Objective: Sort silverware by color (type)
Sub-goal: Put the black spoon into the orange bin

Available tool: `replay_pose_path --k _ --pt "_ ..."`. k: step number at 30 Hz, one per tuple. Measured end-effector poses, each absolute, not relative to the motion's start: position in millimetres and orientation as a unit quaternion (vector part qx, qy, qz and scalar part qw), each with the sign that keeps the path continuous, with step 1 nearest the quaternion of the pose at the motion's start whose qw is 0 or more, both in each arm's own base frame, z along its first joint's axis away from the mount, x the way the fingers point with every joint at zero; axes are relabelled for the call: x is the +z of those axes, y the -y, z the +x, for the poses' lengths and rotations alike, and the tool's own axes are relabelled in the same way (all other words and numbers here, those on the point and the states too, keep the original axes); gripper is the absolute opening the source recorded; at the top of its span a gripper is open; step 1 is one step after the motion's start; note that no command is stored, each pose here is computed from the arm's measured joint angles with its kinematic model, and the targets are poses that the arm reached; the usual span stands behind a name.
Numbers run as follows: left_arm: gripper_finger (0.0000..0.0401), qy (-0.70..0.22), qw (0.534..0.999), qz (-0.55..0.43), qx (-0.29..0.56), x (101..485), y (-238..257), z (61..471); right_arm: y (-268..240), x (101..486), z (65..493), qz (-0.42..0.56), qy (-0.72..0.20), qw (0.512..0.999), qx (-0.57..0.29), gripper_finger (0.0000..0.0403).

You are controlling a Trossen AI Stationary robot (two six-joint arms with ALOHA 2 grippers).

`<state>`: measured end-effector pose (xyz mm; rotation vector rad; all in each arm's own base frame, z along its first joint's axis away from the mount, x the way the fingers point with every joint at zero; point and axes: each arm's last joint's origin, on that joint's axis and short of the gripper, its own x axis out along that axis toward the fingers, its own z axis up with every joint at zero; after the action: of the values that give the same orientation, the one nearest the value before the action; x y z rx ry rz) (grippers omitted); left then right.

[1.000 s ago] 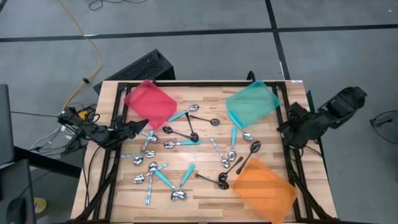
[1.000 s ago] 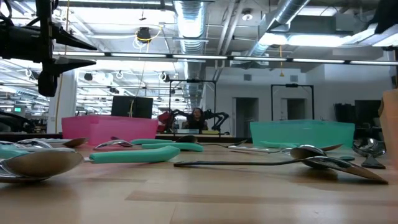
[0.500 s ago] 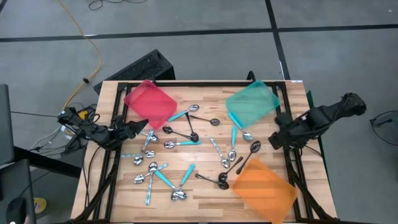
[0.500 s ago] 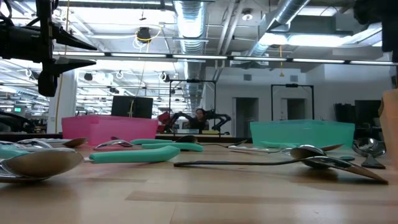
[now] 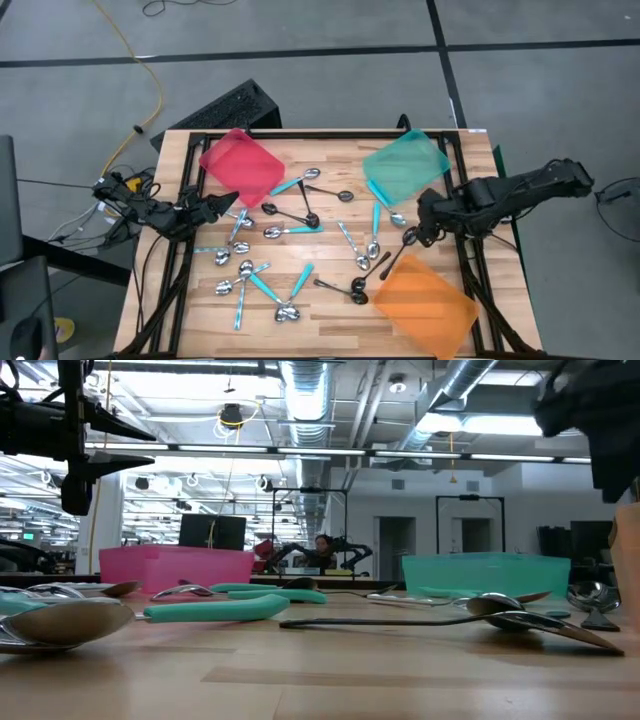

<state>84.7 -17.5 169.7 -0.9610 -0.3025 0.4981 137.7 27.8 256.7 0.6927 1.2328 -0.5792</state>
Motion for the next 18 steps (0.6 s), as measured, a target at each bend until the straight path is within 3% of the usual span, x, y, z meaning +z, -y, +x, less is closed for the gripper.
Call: replay_pose_path --k 18 --pt "0.0123 0.143 0.846 -0.456 0.236 170 18 85 4 181 141 0.322 -0.580 0.711 -0.235 0.0265"
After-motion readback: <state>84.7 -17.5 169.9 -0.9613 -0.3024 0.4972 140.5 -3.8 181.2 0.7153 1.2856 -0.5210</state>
